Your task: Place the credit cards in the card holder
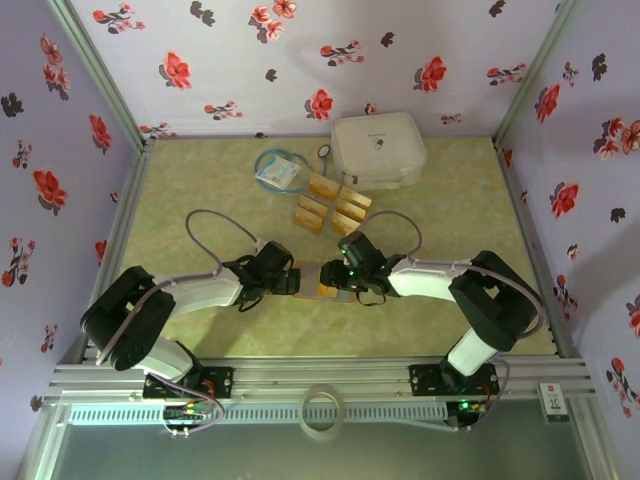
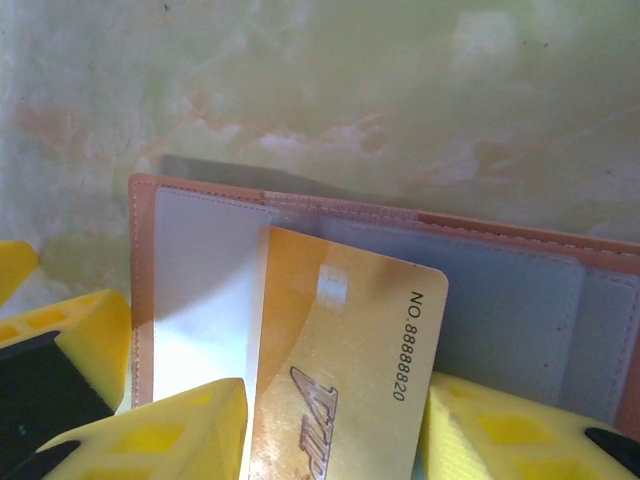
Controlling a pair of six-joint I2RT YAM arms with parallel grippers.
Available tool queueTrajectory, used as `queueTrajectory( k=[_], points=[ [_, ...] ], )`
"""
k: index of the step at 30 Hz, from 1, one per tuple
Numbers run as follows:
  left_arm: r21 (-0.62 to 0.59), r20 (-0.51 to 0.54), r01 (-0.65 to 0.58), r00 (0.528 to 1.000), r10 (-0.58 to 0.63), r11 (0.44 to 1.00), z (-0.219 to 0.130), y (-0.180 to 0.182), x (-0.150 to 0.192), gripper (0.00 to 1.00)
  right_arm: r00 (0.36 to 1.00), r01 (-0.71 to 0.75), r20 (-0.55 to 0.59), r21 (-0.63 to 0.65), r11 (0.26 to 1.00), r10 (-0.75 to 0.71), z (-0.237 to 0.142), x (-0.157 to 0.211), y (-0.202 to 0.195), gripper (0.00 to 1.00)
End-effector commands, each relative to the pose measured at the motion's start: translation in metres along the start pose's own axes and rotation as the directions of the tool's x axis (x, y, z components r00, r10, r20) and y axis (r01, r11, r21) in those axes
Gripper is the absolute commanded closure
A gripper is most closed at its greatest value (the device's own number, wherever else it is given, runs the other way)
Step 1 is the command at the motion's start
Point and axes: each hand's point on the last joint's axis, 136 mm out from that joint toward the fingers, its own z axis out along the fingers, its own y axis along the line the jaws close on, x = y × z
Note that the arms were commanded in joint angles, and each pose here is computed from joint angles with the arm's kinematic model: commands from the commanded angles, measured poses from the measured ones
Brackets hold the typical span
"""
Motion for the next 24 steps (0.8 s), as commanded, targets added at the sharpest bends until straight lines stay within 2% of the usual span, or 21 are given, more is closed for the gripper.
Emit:
queueTrajectory(
  k=[1,11,14,15,19,24],
  points=[
    [0.014,-0.103,0.007,0.995,-0.006,1.000,0.009,0.002,0.031,0.00,0.999,0.031,-0.039,-0.002,1.000,-0.031,0.003,0.005,0.006,0.53],
    [0.019,-0.096,0.015,0.995,-0.013,1.000,0.008,0.001,0.028,0.00,0.995,0.095,0.002,0.072,0.993,-0.095,-0.031,-0.014,0.001,0.50],
    [0.003,-0.075,0.024,0.997,-0.023,1.000,0.003,0.004,0.023,0.00,0.996,0.093,0.007,0.106,0.990,-0.094,-0.040,-0.018,-0.008,0.53],
    [-0.009,-0.067,0.026,0.997,-0.026,1.000,0.001,0.006,0.021,0.00,0.995,0.093,0.008,0.116,0.989,-0.094,-0.043,-0.020,-0.010,0.56],
    [-0.070,-0.045,0.017,0.999,-0.020,0.997,-0.007,0.015,0.011,0.00,0.994,0.112,-0.011,0.156,0.981,-0.111,-0.046,-0.019,-0.017,0.81],
    [-0.174,-0.039,0.003,0.999,-0.010,0.985,-0.013,0.030,0.003,0.00,0.993,0.115,-0.037,0.166,0.979,-0.110,-0.040,-0.016,-0.020,0.98]
  ],
)
